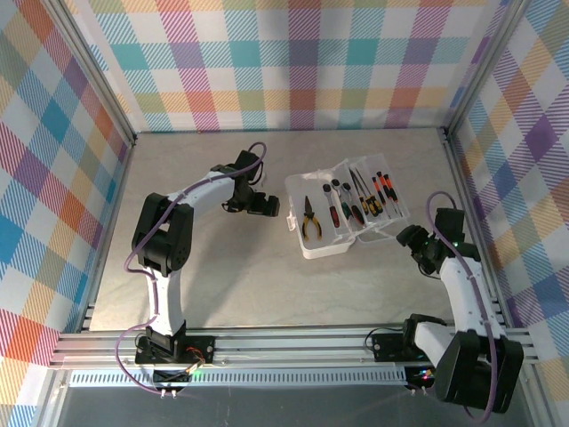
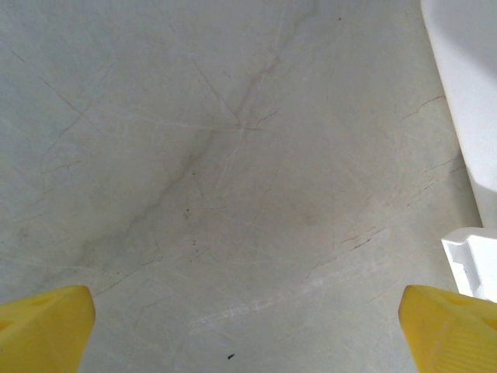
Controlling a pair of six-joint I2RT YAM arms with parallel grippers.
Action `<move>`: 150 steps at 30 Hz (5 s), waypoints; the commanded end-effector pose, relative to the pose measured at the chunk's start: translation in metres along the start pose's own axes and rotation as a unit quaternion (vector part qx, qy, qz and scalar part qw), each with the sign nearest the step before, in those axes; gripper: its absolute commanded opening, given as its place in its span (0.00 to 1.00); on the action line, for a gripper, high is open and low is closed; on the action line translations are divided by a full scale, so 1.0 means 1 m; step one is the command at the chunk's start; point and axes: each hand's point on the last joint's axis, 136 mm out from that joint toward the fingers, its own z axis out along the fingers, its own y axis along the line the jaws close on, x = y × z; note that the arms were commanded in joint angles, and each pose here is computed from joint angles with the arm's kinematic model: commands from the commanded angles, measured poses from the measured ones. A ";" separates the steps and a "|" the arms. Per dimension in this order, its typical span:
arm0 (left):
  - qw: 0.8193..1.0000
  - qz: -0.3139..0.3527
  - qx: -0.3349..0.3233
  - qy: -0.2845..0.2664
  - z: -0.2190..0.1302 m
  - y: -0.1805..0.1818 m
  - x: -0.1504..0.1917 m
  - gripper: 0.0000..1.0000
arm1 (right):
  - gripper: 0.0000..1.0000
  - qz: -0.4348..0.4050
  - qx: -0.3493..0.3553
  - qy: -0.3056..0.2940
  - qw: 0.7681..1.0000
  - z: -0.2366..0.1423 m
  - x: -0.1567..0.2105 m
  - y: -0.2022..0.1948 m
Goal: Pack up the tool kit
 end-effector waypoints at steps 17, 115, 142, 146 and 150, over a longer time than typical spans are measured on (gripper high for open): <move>1.000 -0.001 0.014 0.002 0.003 -0.009 -0.003 1.00 | 0.48 0.013 -0.060 -0.033 0.998 0.038 -0.038 0.031; 0.987 0.023 0.120 -0.107 -0.028 -0.017 0.024 1.00 | 0.99 -0.527 -0.293 0.071 0.794 -0.032 0.070 0.300; 0.961 0.179 0.000 -0.211 0.016 -0.043 0.046 1.00 | 0.99 -0.571 -0.198 0.209 0.769 0.098 0.089 0.285; 0.959 0.180 -0.004 -0.218 0.026 -0.044 0.044 1.00 | 0.99 -0.568 -0.200 0.223 0.766 0.097 0.101 0.277; 0.960 0.176 -0.014 -0.219 0.041 -0.039 0.047 1.00 | 0.99 -0.564 -0.195 0.229 0.769 0.096 0.105 0.269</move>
